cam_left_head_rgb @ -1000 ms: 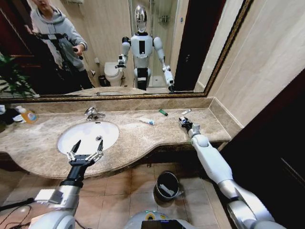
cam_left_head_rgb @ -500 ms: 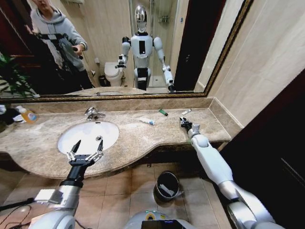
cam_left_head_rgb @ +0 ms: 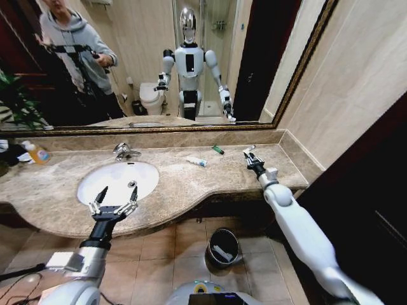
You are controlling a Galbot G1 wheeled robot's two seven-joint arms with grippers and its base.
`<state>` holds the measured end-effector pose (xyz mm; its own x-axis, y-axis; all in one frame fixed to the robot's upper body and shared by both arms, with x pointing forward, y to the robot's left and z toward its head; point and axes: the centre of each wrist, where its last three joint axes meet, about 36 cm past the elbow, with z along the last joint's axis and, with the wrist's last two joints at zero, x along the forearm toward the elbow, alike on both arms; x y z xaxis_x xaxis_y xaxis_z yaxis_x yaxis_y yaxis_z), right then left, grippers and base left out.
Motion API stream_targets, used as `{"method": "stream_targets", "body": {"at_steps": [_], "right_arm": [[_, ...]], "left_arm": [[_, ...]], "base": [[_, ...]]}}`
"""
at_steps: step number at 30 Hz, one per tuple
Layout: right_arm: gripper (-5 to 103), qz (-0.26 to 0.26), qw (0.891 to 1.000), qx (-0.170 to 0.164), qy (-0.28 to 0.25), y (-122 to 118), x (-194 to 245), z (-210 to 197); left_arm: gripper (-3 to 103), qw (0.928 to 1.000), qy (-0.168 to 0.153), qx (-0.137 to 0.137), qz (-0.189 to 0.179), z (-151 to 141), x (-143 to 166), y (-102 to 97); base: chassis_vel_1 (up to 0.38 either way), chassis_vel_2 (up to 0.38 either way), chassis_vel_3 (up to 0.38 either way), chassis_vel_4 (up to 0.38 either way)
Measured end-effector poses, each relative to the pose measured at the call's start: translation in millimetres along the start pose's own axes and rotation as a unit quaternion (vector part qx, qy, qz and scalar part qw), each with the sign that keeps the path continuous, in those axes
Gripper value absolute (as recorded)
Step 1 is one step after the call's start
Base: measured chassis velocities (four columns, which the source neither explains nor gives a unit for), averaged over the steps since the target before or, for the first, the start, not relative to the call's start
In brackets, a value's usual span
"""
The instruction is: Pick up the trash from the sink and place it in the trash bin.
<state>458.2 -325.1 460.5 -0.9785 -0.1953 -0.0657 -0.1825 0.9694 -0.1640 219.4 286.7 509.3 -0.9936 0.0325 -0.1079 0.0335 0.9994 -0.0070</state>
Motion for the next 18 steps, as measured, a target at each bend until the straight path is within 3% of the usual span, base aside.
{"method": "stream_targets", "body": {"at_steps": [8, 18], "right_arm": [[21, -0.051, 0.999, 0.003, 0.003, 30.5, 65.3, -15.2], [21, -0.058, 0.997, -0.023, 0.055, 61.1, 153.9, 13.2]], "left_arm": [[100, 1.0000, 0.000, 0.000, 0.000, 0.0, 0.0, 0.0], [100, 1.0000, 0.000, 0.000, 0.000, 0.0, 0.0, 0.0]], "base": [[0.000, 0.000, 0.000, 0.000], [0.000, 0.000, 0.000, 0.000]]}}
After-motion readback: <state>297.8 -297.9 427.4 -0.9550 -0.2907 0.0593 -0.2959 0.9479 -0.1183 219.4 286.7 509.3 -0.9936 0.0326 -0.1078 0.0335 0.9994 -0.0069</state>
